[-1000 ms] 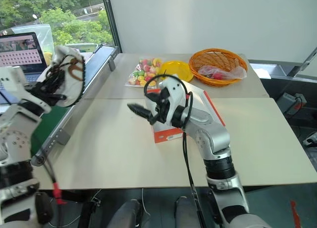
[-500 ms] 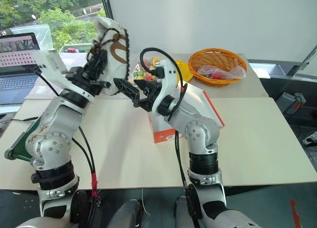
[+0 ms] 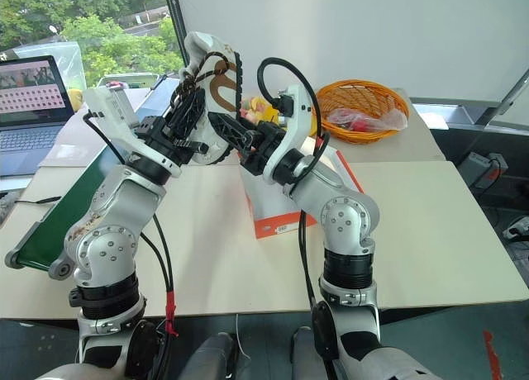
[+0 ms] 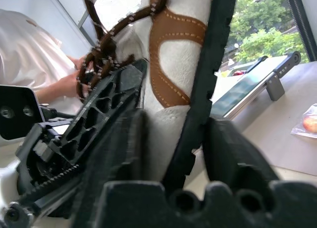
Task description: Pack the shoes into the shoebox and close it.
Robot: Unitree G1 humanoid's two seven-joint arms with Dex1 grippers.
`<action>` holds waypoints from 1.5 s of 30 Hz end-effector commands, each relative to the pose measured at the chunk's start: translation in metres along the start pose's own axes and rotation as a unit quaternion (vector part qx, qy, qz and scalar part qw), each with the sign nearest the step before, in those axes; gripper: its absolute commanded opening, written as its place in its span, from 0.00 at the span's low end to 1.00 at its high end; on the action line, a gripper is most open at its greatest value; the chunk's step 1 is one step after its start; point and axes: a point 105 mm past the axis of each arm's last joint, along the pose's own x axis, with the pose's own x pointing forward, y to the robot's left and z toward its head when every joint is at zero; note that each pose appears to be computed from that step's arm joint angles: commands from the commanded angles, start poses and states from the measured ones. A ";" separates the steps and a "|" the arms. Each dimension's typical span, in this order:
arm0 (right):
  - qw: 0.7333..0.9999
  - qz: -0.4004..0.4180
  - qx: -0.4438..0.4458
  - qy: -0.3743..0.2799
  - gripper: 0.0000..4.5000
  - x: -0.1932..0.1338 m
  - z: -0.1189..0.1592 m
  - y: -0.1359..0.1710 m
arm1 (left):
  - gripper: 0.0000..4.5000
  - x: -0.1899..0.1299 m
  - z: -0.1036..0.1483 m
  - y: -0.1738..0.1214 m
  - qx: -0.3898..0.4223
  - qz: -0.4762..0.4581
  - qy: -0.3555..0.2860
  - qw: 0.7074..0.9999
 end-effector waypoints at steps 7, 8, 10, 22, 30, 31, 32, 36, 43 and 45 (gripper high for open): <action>0.999 0.050 -0.010 -0.010 0.10 0.004 0.007 0.022 | 0.28 -0.006 0.005 -0.011 -0.023 -0.022 0.006 0.999; 0.999 0.050 -0.012 -0.009 0.10 0.004 0.007 0.021 | 0.35 -0.009 0.002 -0.011 -0.025 -0.025 0.016 0.999; 0.999 0.040 -0.024 -0.004 0.10 0.003 0.006 0.016 | 0.51 -0.020 -0.008 -0.011 -0.039 -0.042 0.059 0.997; 0.982 -0.135 -0.127 0.043 0.10 -0.031 0.043 -0.078 | 0.62 -0.059 -0.018 0.013 0.031 -0.063 0.188 0.980; 0.944 -0.248 -0.116 0.183 0.10 -0.075 -0.018 -0.152 | 0.62 -0.050 -0.028 -0.002 0.010 -0.071 0.173 0.982; 0.941 -0.251 -0.116 0.193 0.10 -0.079 -0.024 -0.156 | 0.62 -0.050 -0.028 -0.003 0.009 -0.070 0.172 0.983; 0.939 -0.253 -0.117 0.200 0.10 -0.081 -0.027 -0.158 | 0.62 -0.050 -0.029 -0.004 0.007 -0.070 0.171 0.983; 0.932 -0.259 -0.120 0.225 0.10 -0.086 -0.036 -0.165 | 0.62 -0.053 -0.031 -0.004 0.001 -0.062 0.169 0.984; 0.906 -0.276 -0.163 0.276 0.10 -0.088 -0.045 -0.174 | 0.62 -0.053 -0.036 -0.010 -0.008 -0.058 0.163 0.985; 0.894 -0.287 -0.183 0.291 0.10 -0.090 -0.046 -0.180 | 0.62 -0.053 -0.037 -0.012 -0.011 -0.057 0.160 0.985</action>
